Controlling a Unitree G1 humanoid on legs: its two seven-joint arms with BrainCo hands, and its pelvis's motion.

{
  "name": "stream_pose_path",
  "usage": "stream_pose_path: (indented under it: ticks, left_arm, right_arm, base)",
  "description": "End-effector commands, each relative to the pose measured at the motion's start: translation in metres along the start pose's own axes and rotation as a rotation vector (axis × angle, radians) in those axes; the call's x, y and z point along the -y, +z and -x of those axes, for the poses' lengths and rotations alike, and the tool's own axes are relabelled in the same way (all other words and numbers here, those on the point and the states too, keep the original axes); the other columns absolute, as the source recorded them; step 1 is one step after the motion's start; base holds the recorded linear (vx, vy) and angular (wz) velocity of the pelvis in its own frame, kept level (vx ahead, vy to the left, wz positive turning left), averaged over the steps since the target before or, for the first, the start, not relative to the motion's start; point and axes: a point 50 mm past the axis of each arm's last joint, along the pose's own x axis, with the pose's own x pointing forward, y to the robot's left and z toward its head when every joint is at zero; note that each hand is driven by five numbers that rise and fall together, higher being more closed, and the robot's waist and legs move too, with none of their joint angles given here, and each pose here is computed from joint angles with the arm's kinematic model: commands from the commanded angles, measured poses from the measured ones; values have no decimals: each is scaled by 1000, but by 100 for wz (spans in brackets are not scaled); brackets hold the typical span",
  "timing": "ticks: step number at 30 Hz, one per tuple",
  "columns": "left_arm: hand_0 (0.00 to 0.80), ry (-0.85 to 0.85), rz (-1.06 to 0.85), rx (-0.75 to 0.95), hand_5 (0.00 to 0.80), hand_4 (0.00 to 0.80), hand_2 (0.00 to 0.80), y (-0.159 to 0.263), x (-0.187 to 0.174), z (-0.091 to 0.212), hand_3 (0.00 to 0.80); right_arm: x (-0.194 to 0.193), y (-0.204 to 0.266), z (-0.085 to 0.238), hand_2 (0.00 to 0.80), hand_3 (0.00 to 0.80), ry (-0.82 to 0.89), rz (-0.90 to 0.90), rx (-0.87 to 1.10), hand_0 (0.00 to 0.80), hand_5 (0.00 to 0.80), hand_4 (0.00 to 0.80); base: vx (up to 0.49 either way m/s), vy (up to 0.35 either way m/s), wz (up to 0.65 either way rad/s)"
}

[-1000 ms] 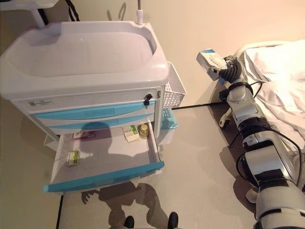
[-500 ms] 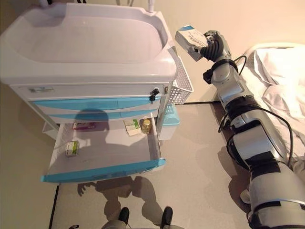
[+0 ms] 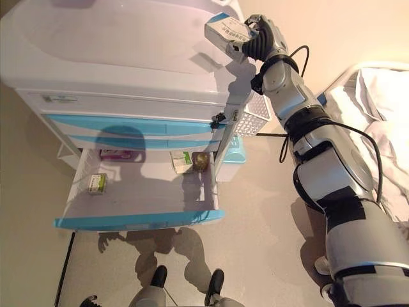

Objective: Open the drawer and pick up the medicine

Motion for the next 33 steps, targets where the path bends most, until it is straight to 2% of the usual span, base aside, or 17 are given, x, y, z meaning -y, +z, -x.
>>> stream_pose_path:
  ticks: [1, 13, 32, 33]
  left_arm:
    - [0, 73, 3, -2, 0, 0, 0, 4, -22, -4, 0]
    - [0, 104, -11, 29, 0, 0, 0, 14, -32, -6, 0]
    - [0, 121, -28, 63, 0, 0, 0, 26, -34, -6, 0]
    - [0, 120, -29, 65, 0, 0, 0, 26, -34, -6, 0]
  right_arm:
    - [35, 28, -12, 800, 800, -102, 68, 72, 800, 800, 800]
    - [32, 45, -16, 800, 800, -90, 181, 95, 800, 800, 800]
    - [15, 64, -16, 800, 800, -63, 234, 153, 800, 800, 800]
    - [15, 64, -15, 703, 703, -63, 234, 154, 703, 703, 703]
  base:
    - [-12, -9, 8]
    - [-8, -5, 8]
    - [2, -1, 6]
    - [0, 0, 0]
